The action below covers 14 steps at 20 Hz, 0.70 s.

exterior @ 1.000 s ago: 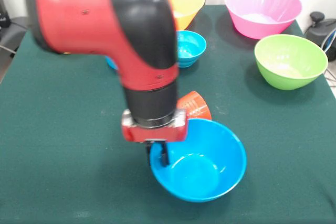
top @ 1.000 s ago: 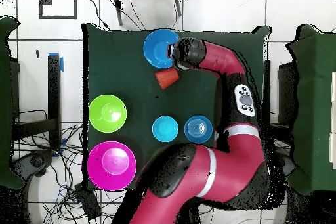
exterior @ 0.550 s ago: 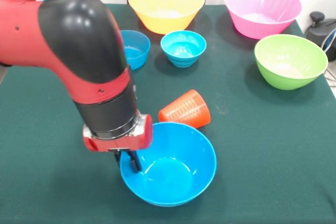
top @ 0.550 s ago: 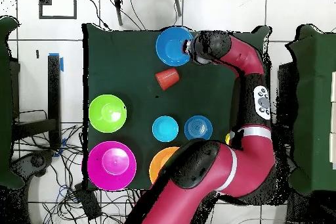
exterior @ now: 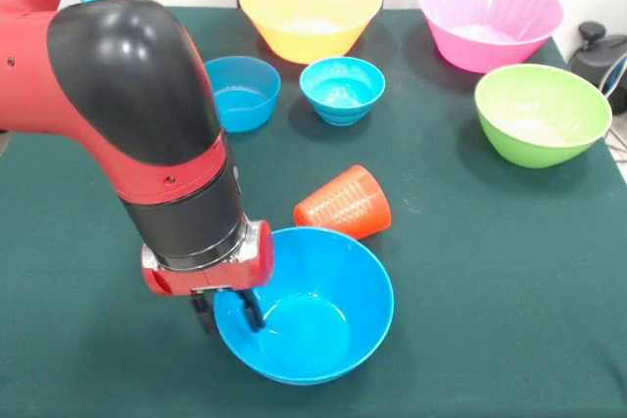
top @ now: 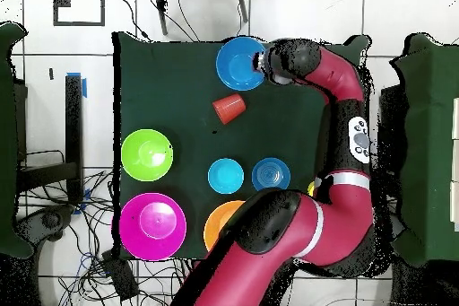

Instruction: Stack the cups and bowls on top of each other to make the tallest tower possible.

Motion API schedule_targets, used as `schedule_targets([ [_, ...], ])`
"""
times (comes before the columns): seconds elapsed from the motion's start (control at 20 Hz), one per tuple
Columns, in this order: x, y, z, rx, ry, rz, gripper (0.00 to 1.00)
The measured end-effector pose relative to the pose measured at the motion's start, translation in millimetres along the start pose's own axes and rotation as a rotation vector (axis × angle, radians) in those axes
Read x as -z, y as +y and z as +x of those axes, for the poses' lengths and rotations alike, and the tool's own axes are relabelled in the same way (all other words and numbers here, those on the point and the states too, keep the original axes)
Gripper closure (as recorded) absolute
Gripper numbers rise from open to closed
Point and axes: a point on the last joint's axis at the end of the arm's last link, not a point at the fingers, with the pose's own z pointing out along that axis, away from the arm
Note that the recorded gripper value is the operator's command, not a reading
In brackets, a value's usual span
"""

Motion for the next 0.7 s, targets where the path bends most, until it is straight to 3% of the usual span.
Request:
schedule_targets([
  [0.2,-11.2,-2.1,7.8,0.015,0.017,0.017,0.0],
  [0.7,-10.8,-0.9,7.3,0.04,0.011,0.045,0.0],
])
